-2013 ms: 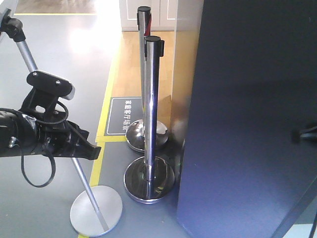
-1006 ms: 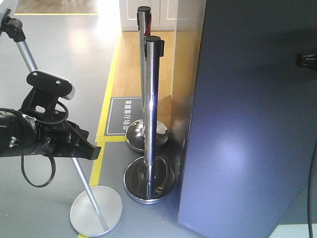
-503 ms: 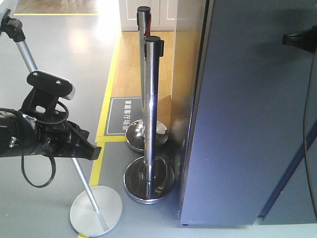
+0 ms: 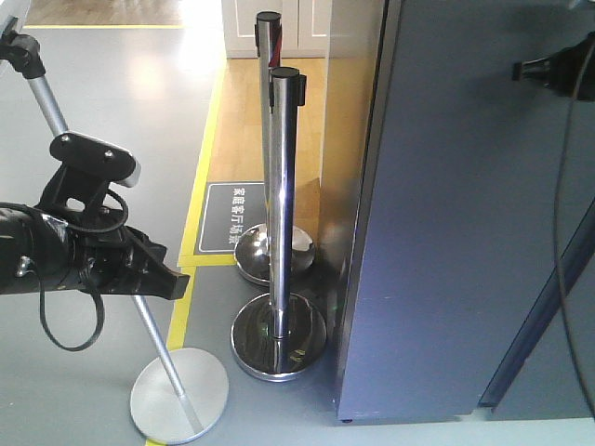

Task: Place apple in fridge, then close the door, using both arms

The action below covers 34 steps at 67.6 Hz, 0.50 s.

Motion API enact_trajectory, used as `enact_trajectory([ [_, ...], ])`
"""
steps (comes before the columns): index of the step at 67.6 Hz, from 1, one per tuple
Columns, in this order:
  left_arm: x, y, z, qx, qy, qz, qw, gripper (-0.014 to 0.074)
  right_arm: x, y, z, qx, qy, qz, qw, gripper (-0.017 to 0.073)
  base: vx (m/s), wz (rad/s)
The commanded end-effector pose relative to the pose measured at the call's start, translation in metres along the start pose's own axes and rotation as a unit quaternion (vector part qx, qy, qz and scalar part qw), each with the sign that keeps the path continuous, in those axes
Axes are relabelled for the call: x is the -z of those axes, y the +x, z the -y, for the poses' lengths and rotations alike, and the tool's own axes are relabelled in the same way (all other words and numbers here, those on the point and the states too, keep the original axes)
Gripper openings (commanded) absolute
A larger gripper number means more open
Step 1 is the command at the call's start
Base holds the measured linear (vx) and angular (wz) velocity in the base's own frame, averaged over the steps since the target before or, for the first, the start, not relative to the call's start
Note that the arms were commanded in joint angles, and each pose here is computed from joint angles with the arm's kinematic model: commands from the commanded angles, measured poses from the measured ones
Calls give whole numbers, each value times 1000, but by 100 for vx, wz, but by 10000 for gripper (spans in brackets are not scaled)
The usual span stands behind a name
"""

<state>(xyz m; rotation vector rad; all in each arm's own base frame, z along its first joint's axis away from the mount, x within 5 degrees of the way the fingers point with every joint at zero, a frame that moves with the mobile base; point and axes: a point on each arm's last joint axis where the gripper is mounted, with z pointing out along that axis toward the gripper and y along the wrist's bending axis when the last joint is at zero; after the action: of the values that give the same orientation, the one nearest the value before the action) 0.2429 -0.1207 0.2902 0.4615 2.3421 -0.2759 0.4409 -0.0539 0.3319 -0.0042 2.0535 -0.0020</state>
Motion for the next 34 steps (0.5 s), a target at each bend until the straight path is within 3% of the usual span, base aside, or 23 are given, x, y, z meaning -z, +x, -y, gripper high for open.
enact_trajectory([
  [1,14,-13,0,5,2,53,999,-6,36,-26,-7,3,2,57,998,-3,0,0],
  [8,14,-13,0,5,2,53,999,-6,44,-6,-8,-2,8,44,999,-3,0,0],
  [22,14,-13,0,5,2,53,999,-6,81,34,-13,31,22,29,999,-3,0,0],
  [34,14,-13,0,5,2,53,999,-6,111,64,-20,37,12,-4,999,-3,0,0],
])
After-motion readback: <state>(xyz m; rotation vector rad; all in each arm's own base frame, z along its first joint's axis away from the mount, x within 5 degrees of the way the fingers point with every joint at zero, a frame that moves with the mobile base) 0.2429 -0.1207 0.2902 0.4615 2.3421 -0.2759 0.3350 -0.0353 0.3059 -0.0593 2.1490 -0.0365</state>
